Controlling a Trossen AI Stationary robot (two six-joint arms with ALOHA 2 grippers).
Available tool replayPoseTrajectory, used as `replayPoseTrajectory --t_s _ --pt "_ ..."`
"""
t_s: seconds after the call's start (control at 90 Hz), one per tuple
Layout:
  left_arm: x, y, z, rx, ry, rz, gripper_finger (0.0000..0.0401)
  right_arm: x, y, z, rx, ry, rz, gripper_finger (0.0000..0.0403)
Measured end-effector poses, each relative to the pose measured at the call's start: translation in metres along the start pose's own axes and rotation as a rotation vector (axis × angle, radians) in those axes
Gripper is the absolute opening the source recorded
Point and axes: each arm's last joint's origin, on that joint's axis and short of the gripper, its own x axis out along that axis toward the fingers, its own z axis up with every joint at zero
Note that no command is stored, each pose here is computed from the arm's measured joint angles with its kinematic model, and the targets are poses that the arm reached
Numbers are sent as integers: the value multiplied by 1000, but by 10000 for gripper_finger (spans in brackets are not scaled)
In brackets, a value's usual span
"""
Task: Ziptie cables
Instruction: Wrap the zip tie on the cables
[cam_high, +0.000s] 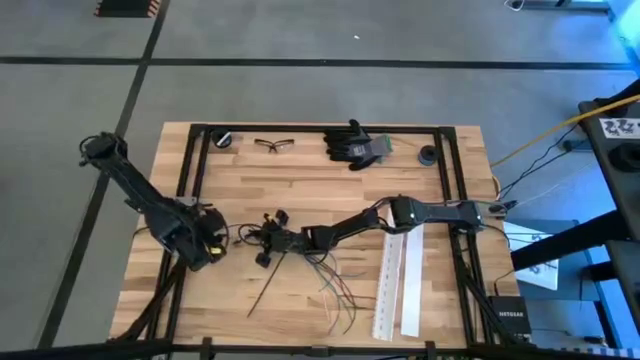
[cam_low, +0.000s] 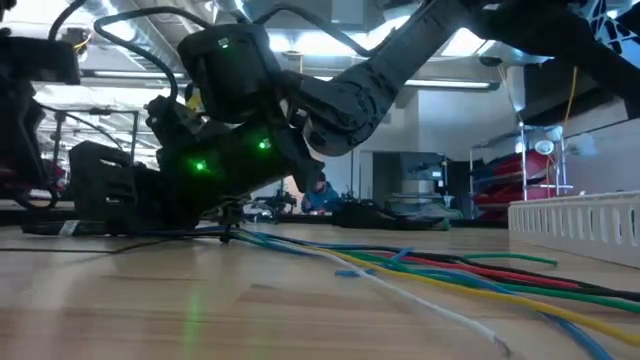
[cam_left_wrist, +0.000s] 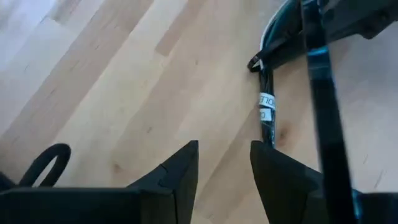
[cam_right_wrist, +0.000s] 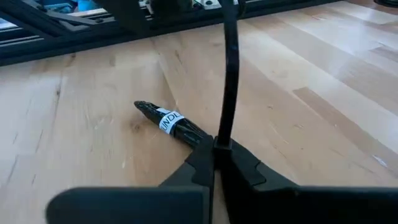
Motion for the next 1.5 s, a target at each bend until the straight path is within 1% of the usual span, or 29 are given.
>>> replayPoseTrajectory --t_s 0.2,0.4,0.456,0.589,0.722,0.844,0.944,1.033,1.178,1.267,1.311,1.389,1.444,1.5 --pt "-9 2 -12 121 -17 -86 131 0 0 0 1 -1 0 0" --pt "-21 8 -16 122 -73 -178 131 0 0 0 0 -1 1 0" --pt "-24 9 -16 99 -103 -199 131 0 0 0 -2 -1 0 0" --pt "-22 7 -16 5 -237 -246 131 0 0 0 -2 -3 1 0" --pt "0 0 -30 -71 -282 -311 131 0 -1 1 -2 -7 -13 0" --pt "20 -2 -41 -168 -338 -354 131 0 -1 1 -2 -8 -17 0" --pt "29 0 -46 -218 -354 -352 131 0 -1 1 -2 -8 -17 0" --pt "34 3 -49 -238 -371 -341 131 0 -1 1 -2 -9 -17 0" --pt "41 6 -49 -278 -440 -301 131 0 -1 1 -2 -9 -17 0" --pt "47 5 -49 -308 -452 -307 131 0 -1 1 -2 -10 -17 0" --pt "50 1 -49 -302 -455 -322 131 0 -1 1 -2 -10 -17 0" --pt "52 -4 -49 -241 -432 -329 131 0 -1 1 -2 -10 -16 0" --pt "55 -3 -49 -215 -430 -300 131 0 -1 1 -2 -10 -16 0" --pt "58 -2 -47 -213 -455 -262 131 0 -1 1 -2 -10 -16 0"
